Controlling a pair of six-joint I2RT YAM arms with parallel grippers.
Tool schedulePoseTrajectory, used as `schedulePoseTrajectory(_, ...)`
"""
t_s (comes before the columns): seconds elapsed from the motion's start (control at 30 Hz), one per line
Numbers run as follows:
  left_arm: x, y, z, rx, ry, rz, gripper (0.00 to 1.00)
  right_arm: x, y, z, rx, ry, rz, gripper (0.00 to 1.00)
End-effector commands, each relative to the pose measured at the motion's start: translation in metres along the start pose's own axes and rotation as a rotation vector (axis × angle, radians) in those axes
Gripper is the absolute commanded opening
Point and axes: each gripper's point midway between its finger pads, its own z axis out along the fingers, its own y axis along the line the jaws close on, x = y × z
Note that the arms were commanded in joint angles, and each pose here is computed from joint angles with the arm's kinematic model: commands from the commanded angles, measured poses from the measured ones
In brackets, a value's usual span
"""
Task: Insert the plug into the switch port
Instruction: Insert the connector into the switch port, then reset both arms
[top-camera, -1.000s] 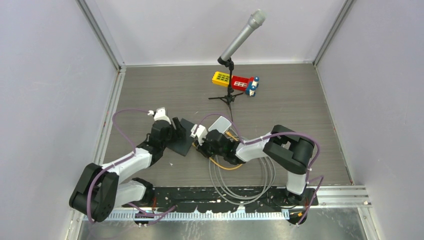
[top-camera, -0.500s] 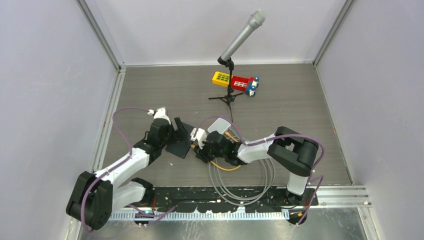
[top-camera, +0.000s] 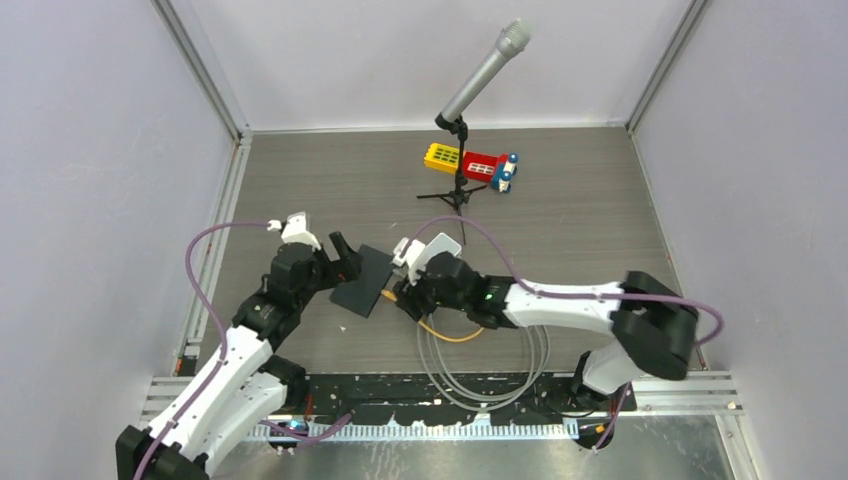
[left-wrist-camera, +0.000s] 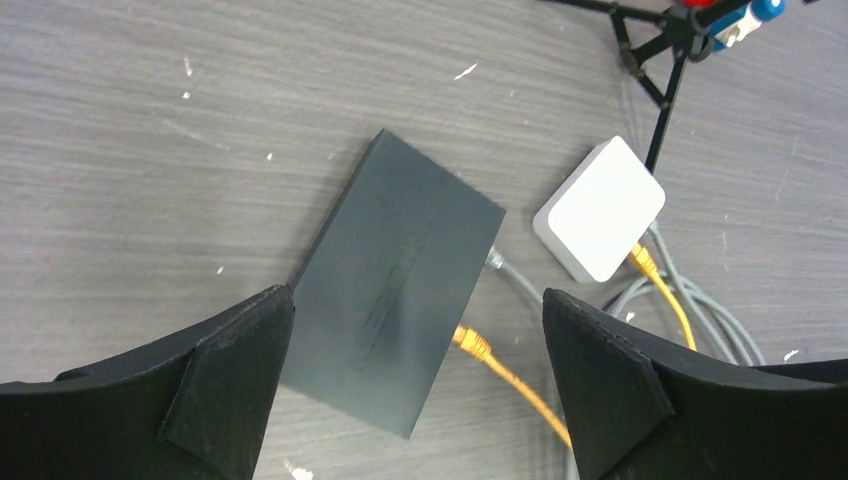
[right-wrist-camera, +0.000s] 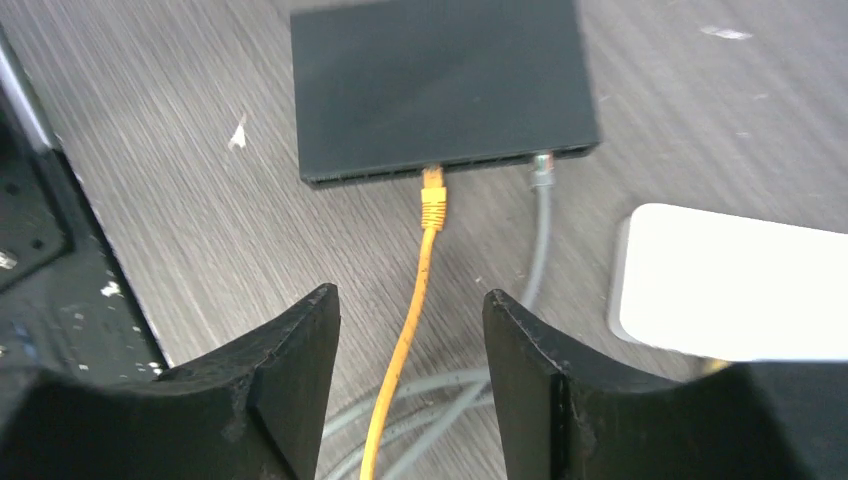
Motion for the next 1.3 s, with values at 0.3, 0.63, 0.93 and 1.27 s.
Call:
schedulePoseTrajectory(0.3, 0.04, 0.007, -0.035, 0.151, 0.011, 0.061, 1.0, 0.001, -0.099, -0.196, 0.574, -0.285, 0.42, 0.75)
schedulePoseTrajectory(0.63, 0.042, 0.005, -0.025, 0.167, 0.011, 0.1, 1.0, 0.027, -0.126, -0.26, 0.707, -0.519, 0.534, 0.78)
schedulePoseTrajectory(0.93, 0.046, -0.002, -0.026, 0.215, 0.022, 0.109, 1.0, 0.027, -0.117, -0.242, 0.661, -0.432, 0.475, 0.79)
schedulePoseTrajectory(1.27, 0.046, -0.004, -0.028, 0.228, 0.016, 0.112, 1.0, 0.028, -0.104, -0.226, 0.58, -0.372, 0.452, 0.79)
